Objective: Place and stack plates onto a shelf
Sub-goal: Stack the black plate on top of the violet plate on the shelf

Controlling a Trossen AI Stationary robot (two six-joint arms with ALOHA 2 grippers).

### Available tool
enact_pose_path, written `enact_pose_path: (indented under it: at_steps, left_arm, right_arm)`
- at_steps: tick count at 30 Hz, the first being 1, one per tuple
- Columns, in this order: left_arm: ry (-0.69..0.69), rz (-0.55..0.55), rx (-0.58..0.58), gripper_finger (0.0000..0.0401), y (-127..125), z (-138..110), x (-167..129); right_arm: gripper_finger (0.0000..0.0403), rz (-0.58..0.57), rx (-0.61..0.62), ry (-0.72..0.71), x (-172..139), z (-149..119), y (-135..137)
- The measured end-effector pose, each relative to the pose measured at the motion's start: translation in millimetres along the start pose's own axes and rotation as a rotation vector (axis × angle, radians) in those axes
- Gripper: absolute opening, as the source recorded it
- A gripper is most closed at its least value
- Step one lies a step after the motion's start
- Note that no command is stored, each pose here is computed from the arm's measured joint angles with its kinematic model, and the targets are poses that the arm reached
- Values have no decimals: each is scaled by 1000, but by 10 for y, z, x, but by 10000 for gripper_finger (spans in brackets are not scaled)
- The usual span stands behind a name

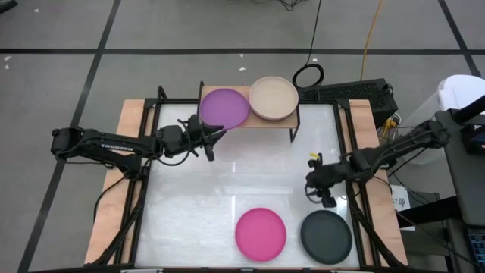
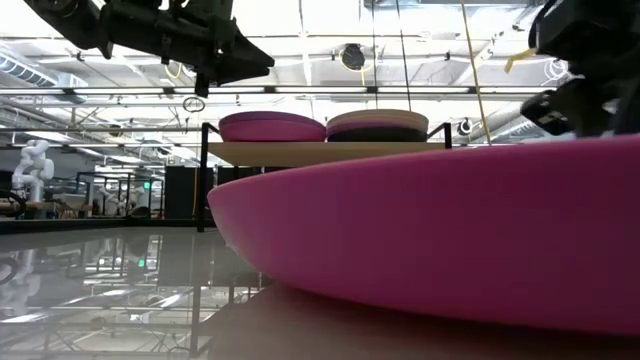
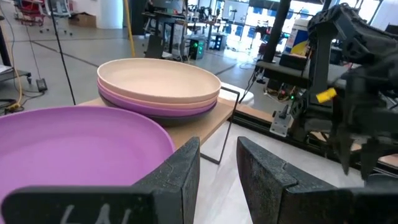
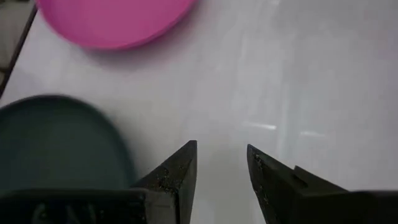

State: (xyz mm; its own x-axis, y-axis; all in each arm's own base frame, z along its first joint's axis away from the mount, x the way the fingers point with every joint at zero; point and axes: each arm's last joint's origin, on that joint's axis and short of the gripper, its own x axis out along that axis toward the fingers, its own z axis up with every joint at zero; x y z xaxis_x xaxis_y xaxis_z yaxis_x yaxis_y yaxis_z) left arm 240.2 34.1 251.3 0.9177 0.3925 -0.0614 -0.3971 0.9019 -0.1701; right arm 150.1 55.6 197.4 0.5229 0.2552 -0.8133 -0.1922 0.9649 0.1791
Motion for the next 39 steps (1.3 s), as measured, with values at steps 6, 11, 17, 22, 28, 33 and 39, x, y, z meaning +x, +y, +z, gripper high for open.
enact_pose_path:
  at_steps: [6, 11, 17, 22, 28, 33, 39]
  left_arm:
    - [7, -6, -1, 111, -14, -8, -4]
    - [7, -10, 0, 111, -24, -10, -7]
    - [7, -10, 0, 111, -25, -10, -7]
    - [7, -10, 0, 111, -24, -10, -7]
    - [10, -10, 0, 111, -24, -13, -7]
    - [30, -6, 6, 111, -20, -33, -8]
    - [30, -6, 3, 111, -20, -33, -8]
  right_arm:
    - [125, 169, 15, 70, 135, -1, 204]
    - [125, 178, 11, 163, 270, -61, 320]
    - [125, 156, 32, 244, 387, -112, 355]
    - [125, 143, 62, 272, 432, -129, 363]
    - [125, 125, 76, 294, 474, -142, 362]
    - [103, 94, 72, 308, 495, -159, 354]
    - [35, 73, 73, 348, 494, -196, 337]
